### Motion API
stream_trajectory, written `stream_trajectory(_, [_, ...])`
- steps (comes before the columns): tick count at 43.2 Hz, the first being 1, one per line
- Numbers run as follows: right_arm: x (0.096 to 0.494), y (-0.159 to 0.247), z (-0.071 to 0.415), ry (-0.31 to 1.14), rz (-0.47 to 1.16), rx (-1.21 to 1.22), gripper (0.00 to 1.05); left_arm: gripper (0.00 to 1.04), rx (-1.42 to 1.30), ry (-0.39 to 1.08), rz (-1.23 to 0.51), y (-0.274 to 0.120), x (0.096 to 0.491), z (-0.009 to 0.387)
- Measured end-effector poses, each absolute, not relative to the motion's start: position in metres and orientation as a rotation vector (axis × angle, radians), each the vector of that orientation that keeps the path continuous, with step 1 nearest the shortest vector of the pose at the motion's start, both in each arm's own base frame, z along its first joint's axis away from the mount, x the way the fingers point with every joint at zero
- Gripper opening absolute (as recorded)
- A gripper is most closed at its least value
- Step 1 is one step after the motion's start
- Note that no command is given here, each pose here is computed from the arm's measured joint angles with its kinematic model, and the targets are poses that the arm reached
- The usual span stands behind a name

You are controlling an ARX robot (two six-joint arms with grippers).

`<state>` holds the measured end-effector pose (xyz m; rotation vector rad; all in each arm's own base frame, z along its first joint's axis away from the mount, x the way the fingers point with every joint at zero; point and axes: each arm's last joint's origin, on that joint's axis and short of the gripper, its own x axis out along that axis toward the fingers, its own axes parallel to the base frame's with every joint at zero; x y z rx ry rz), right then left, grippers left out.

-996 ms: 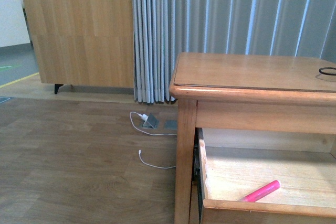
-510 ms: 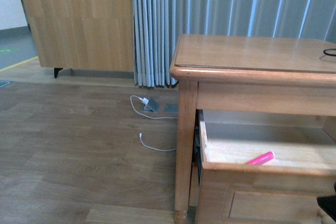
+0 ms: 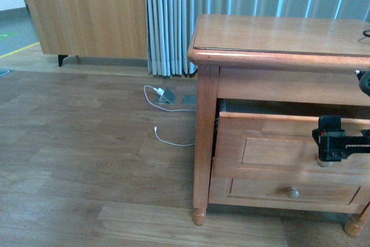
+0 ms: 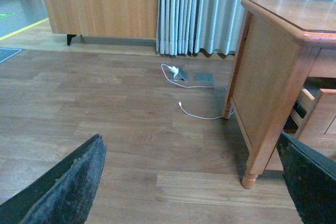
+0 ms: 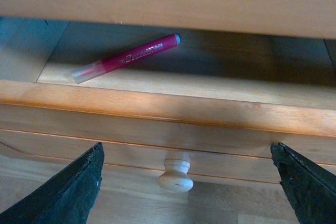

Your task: Place pink marker in drawer with both arms

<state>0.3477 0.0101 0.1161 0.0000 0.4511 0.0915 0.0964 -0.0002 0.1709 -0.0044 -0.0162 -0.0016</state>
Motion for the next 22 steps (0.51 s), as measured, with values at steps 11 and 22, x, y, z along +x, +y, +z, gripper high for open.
stream_trajectory(11, [0.377,0.013,0.112,0.41,0.084,0.02,0.96,0.99,-0.004,-0.016,-0.001,0.0,0.096,0.171])
stream_trajectory(22, [0.391,0.015,0.11,0.35,0.092,0.052,0.96,0.99,-0.004,-0.016,-0.001,0.0,0.096,0.171])
